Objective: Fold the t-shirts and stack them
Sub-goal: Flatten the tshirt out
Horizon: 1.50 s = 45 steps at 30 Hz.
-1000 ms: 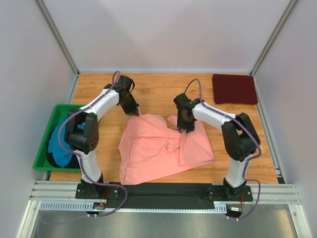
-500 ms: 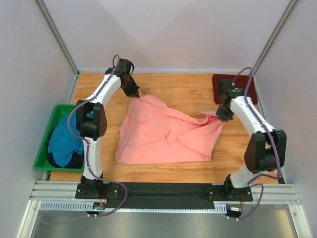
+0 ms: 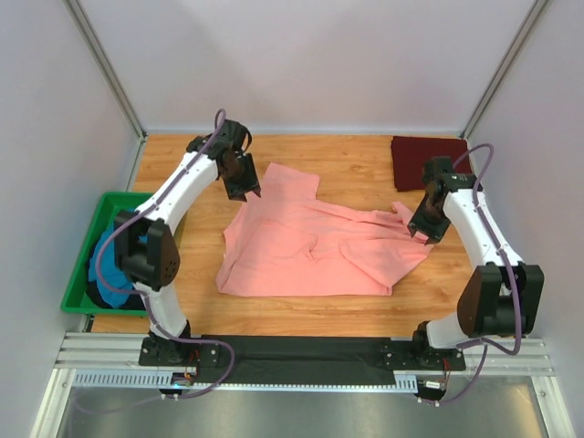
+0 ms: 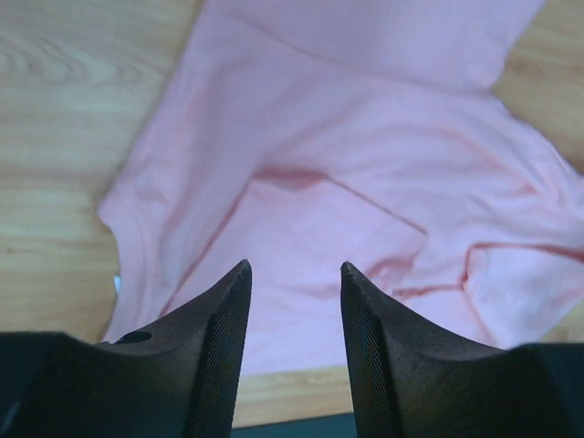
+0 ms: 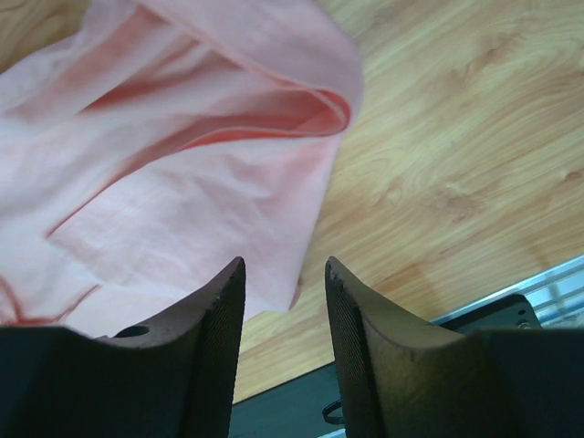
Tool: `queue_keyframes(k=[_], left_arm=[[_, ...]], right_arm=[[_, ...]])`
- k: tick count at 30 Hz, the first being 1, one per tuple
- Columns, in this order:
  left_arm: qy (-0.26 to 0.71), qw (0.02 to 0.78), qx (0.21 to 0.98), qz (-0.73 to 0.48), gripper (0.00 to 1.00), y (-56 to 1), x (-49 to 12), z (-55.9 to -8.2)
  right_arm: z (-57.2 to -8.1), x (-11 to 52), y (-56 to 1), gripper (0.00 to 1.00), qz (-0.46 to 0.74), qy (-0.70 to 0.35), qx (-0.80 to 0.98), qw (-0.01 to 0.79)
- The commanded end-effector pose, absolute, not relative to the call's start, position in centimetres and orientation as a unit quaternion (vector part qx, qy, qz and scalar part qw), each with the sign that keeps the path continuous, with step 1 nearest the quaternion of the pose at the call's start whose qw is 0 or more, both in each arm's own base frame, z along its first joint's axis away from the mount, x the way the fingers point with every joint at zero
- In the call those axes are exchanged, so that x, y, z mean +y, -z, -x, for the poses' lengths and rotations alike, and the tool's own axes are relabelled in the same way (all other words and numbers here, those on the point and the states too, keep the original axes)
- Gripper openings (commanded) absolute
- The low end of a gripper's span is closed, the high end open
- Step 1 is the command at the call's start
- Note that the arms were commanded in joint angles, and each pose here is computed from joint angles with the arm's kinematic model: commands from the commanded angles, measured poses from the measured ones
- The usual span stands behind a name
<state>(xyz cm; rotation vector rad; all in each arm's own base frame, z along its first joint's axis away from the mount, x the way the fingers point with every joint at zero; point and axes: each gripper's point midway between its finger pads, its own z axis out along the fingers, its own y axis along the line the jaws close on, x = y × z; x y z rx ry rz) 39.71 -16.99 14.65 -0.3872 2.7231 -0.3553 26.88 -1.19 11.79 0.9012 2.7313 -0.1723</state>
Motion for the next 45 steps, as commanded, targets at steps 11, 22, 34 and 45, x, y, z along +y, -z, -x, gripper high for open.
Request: queue_keyframes(k=[11, 22, 34, 45], left_arm=[[0.095, 0.091, 0.918, 0.374, 0.44, -14.2, -19.5, -35.0], [0.053, 0.066, 0.858, 0.506, 0.53, -9.4, -19.9, -38.5], [0.019, 0.042, 0.833, 0.551, 0.50, -6.3, -19.2, -38.4], [0.026, 0.014, 0.826, 0.562, 0.49, -3.8, -20.5, -38.7]], right_arm=[[-25.0, 7.2, -13.7, 0.43, -0.222, -0.027, 0.961, 0.162], [-24.8, 7.7, -14.1, 0.43, -0.194, -0.046, 0.964, 0.177], [-24.1, 7.2, -13.6, 0.43, -0.184, -0.038, 0.965, 0.183], [-24.2, 7.1, -13.5, 0.43, -0.178, -0.033, 0.967, 0.181]])
